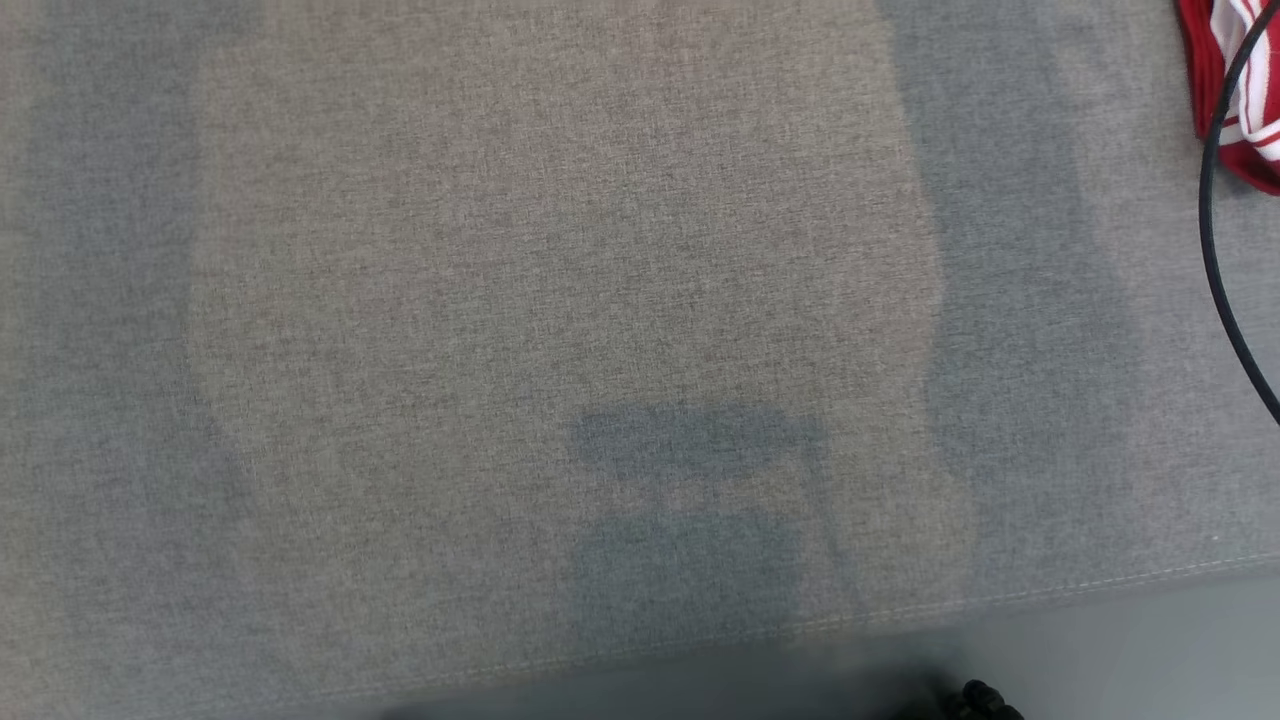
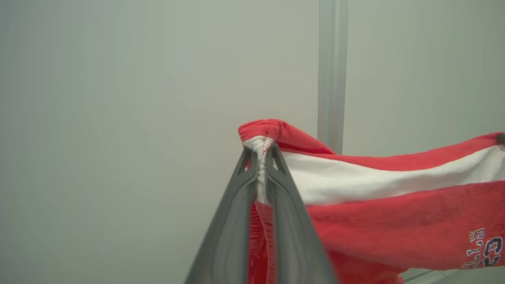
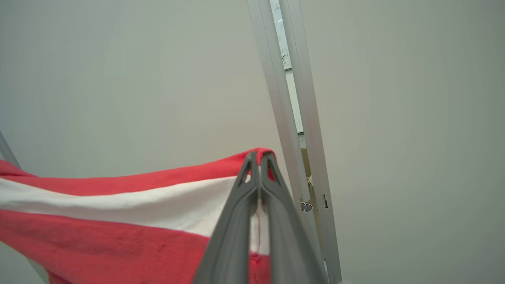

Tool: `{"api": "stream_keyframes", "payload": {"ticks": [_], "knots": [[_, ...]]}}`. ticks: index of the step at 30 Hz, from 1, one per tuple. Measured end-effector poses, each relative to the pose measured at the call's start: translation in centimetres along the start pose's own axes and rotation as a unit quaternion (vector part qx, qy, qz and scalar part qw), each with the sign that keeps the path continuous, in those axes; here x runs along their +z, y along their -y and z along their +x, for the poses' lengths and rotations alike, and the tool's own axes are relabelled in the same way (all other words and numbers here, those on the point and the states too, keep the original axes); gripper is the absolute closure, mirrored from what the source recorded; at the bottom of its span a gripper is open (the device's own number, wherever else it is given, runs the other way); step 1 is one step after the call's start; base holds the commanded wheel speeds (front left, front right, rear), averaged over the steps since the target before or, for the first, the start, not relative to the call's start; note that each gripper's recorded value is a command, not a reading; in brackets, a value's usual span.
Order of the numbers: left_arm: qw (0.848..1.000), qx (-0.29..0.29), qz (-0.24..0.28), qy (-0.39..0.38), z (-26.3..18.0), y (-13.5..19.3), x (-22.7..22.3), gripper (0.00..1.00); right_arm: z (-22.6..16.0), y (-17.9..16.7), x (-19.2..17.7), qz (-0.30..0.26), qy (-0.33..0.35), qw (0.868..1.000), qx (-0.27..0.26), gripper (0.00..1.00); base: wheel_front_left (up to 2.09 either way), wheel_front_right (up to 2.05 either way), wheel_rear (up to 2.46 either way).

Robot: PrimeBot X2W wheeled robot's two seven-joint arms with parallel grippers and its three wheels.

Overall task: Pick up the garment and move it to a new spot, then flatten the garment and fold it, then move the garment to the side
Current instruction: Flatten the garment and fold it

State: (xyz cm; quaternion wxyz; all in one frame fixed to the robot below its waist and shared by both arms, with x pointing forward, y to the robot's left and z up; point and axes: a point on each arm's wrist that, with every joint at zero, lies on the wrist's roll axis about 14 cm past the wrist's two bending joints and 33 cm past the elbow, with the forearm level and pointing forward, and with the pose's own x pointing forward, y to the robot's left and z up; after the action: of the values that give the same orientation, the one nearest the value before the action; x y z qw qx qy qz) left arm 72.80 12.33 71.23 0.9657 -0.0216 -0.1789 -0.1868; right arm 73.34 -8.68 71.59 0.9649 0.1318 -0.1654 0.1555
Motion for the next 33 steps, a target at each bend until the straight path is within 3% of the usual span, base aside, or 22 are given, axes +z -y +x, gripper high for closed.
{"api": "stream_keyframes", "payload": {"ticks": [9,16,23,33], "knots": [[0.999,-0.005,-0.033,-0.028,-1.9,0.0,-6.6,1.00,-0.9,0.1,-7.7,0.003,-0.058,0.998,0.014,1.00,0.00,0.00,0.00],[0.997,0.001,-0.067,-0.049,-5.5,-0.2,-9.2,1.00,-3.6,-0.8,-10.5,0.024,-0.084,0.996,0.034,1.00,0.00,0.00,0.00],[0.992,0.012,-0.088,-0.085,-11.2,-0.1,-11.1,1.00,-8.9,-0.9,-12.7,0.049,-0.122,0.990,0.045,1.00,0.00,0.00,0.00],[0.985,0.041,-0.124,-0.114,-21.0,2.6,-11.3,1.00,-17.9,-1.2,-12.3,0.101,-0.158,0.981,0.043,1.00,0.00,0.00,0.00]]}}
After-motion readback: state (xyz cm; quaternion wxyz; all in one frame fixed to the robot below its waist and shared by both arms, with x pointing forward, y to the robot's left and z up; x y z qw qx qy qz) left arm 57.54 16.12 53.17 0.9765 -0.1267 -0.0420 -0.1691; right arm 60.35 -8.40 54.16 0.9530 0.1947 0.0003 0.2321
